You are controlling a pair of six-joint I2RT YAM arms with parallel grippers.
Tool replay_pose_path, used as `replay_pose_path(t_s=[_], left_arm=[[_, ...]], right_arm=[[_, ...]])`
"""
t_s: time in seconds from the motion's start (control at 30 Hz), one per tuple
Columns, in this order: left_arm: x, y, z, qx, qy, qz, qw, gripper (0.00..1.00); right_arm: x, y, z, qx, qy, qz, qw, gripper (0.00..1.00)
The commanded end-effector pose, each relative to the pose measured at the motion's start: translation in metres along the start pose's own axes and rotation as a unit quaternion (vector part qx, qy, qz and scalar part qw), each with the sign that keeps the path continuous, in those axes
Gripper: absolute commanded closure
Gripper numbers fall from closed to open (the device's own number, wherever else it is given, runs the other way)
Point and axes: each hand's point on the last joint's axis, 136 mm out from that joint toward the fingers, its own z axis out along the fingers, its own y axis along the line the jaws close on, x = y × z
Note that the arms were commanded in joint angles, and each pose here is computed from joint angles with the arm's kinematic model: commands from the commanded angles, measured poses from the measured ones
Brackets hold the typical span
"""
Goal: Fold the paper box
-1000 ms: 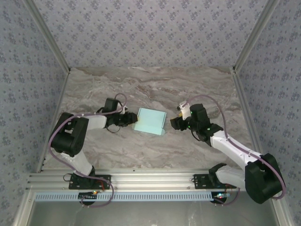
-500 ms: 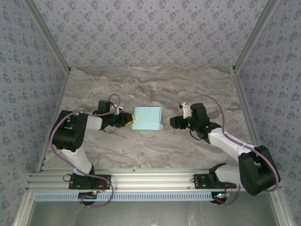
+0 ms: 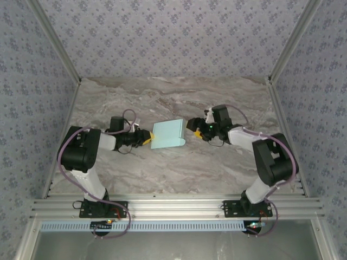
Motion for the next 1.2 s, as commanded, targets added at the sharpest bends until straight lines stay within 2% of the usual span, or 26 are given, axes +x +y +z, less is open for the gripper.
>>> replay_pose_path(t_s=[0.0, 0.17, 0.27, 0.33, 0.37, 0.43, 0.53, 0.67, 0.77, 0.8, 0.87, 0.9, 0.93, 0.97, 1.03, 1.07, 1.1, 1.13, 1.17], left_arm=[[0.017, 0.043, -0.001, -0.077, 0.006, -0.053, 0.996, 0.78], [0.018, 0.045, -0.001, -0.08, 0.008, -0.055, 0.995, 0.77], [0.018, 0.044, -0.002, -0.081, 0.005, -0.051, 0.995, 0.75], [0.016, 0.041, -0.005, -0.082, -0.004, -0.044, 0.996, 0.73], [0.013, 0.037, -0.007, -0.079, -0.015, -0.035, 0.996, 0.7], [0.006, 0.024, -0.015, -0.075, -0.039, -0.011, 0.996, 0.58], [-0.005, -0.002, -0.028, -0.067, -0.069, 0.031, 0.995, 0.5], [-0.017, -0.044, -0.049, -0.047, -0.108, 0.091, 0.989, 0.34], [-0.021, -0.08, -0.07, -0.043, -0.154, 0.19, 0.969, 0.21], [-0.021, -0.09, -0.077, -0.047, -0.178, 0.236, 0.954, 0.19], [-0.014, -0.119, -0.088, -0.036, -0.243, 0.345, 0.906, 0.16], [-0.005, -0.131, -0.092, -0.039, -0.28, 0.413, 0.866, 0.13], [0.011, -0.142, -0.09, -0.047, -0.297, 0.494, 0.816, 0.11], [0.027, -0.146, -0.084, -0.058, -0.293, 0.559, 0.773, 0.06], [0.076, -0.151, -0.058, -0.045, -0.206, 0.707, 0.675, 0.01], [0.091, -0.149, -0.048, -0.05, -0.173, 0.75, 0.637, 0.01], [0.104, -0.147, -0.038, -0.06, -0.146, 0.792, 0.59, 0.01], [0.107, -0.146, -0.032, -0.077, -0.14, 0.816, 0.555, 0.01], [0.105, -0.147, -0.03, -0.087, -0.147, 0.824, 0.54, 0.01]], right_arm=[[0.006, 0.025, 0.019, -0.04, 0.052, 0.044, 0.997, 0.24], [0.011, 0.025, 0.039, -0.028, 0.07, 0.048, 0.996, 0.26], [0.017, 0.025, 0.049, -0.028, 0.083, 0.053, 0.995, 0.31], [0.02, 0.025, 0.05, -0.027, 0.088, 0.06, 0.994, 0.38], [0.02, 0.025, 0.05, -0.025, 0.089, 0.064, 0.994, 0.42], [0.022, 0.021, 0.047, -0.019, 0.089, 0.077, 0.993, 0.49], [0.02, 0.015, 0.038, -0.016, 0.083, 0.109, 0.99, 0.56], [0.019, 0.011, 0.022, -0.014, 0.082, 0.148, 0.985, 0.56], [0.021, 0.006, 0.006, -0.012, 0.087, 0.182, 0.979, 0.56], [0.021, 0.003, -0.001, -0.01, 0.089, 0.201, 0.975, 0.56], [0.026, -0.004, -0.012, -0.001, 0.107, 0.252, 0.962, 0.56], [0.03, -0.006, -0.017, 0.001, 0.12, 0.278, 0.953, 0.56], [0.032, -0.003, -0.021, -0.002, 0.134, 0.297, 0.945, 0.56], [0.034, 0.0, -0.025, -0.01, 0.146, 0.307, 0.94, 0.56], [0.038, 0.008, -0.032, -0.013, 0.173, 0.318, 0.932, 0.55], [0.039, 0.012, -0.035, -0.012, 0.184, 0.316, 0.931, 0.55], [0.04, 0.015, -0.038, -0.011, 0.194, 0.312, 0.93, 0.55], [0.041, 0.017, -0.04, -0.009, 0.202, 0.313, 0.928, 0.55], [0.041, 0.018, -0.042, -0.011, 0.207, 0.313, 0.927, 0.55]])
